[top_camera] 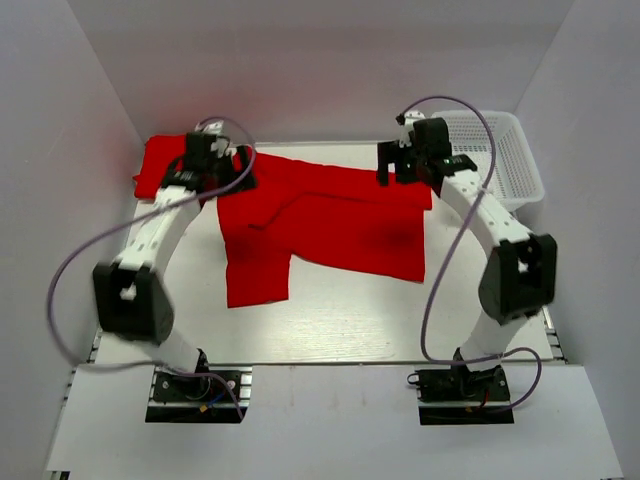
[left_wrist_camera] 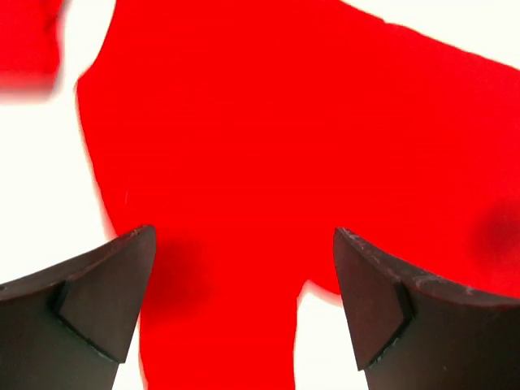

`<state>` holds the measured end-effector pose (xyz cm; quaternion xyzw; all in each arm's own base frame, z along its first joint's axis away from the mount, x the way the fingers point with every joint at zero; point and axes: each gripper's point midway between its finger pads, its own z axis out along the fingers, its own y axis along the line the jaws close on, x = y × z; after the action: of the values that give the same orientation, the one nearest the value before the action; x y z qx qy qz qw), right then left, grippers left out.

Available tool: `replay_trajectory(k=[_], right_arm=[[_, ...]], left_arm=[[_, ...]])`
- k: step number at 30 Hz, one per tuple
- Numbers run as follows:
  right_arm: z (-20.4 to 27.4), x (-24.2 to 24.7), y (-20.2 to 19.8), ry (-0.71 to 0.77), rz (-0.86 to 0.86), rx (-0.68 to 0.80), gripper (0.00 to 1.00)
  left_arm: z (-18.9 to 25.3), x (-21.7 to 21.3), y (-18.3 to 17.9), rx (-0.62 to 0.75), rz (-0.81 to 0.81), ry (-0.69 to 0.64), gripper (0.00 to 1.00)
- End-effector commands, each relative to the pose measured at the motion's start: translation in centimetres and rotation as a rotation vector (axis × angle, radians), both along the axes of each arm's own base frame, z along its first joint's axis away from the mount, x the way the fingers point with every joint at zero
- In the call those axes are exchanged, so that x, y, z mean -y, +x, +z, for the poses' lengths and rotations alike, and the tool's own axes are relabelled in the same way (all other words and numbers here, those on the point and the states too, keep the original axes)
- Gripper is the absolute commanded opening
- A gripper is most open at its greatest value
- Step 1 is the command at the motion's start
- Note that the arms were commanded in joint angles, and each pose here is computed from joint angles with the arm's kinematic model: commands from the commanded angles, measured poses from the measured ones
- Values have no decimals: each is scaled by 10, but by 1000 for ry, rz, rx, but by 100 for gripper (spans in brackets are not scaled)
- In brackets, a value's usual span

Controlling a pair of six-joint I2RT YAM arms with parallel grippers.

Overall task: Fold and stack the t-shirts
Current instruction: Fold the flattened tshirt in 1/3 of the way, then grap the side of the flattened tshirt closest away from the robot with both arms

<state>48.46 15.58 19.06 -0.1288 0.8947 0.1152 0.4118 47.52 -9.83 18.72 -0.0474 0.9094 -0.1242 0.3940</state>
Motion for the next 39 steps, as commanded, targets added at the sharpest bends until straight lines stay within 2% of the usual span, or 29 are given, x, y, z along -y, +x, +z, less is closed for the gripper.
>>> replay_trajectory(k=[1,2,3,4,5,6,7,8,9,10,13,18,30,33,36,37,38,39], right_arm=[[-9,16,-45,-21,-75,0,90],[-26,18,-61,-12,-85,-29,90],[1,20,-74,24,-94,30,90],[-2,19,-82,29,-98,32,90],[-30,23,-104,16,-109,-38,90],[-11,26,-114,45,-121,5,90],[-15,27,-122,47,-135,-5,90],[-30,36,-140,33,-152,-35,90],[-24,38,-147,55,-174,-17,90],[-35,43,-155,46,-187,-37,90],[-38,50,-175,68,-214,-23,90],[-53,57,-189,68,-240,-63,90],[-53,65,-190,44,-279,-68,90],[-52,67,-189,33,-285,-61,90],[-54,69,-191,25,-293,-74,90],[-55,68,-191,23,-288,-77,90],[-55,68,-191,23,-289,-80,90],[-55,68,-192,27,-290,-80,90]], left_arm=[[-10,-19,-92,-62,112,-13,100],[-14,-20,-109,-72,137,-38,100],[-17,-22,-123,-74,144,-45,100],[-42,-27,-152,-162,157,-35,100],[-35,-29,-167,-145,164,-47,100],[-42,-28,-181,-175,171,-63,100],[-66,-31,-203,-241,185,-57,100],[-73,-33,-214,-261,193,-58,100],[-75,-32,-225,-263,212,-88,100],[-95,-34,-242,-313,225,-83,100],[-114,-29,-253,-328,235,-128,100],[-133,-25,-251,-323,267,-172,97],[-177,-33,-267,-432,326,-133,70],[-184,-35,-271,-437,334,-122,59],[-187,-33,-269,-431,326,-133,37],[-189,-33,-270,-431,326,-133,14],[-191,-33,-271,-443,327,-129,1],[-191,-33,-271,-443,327,-129,0]])
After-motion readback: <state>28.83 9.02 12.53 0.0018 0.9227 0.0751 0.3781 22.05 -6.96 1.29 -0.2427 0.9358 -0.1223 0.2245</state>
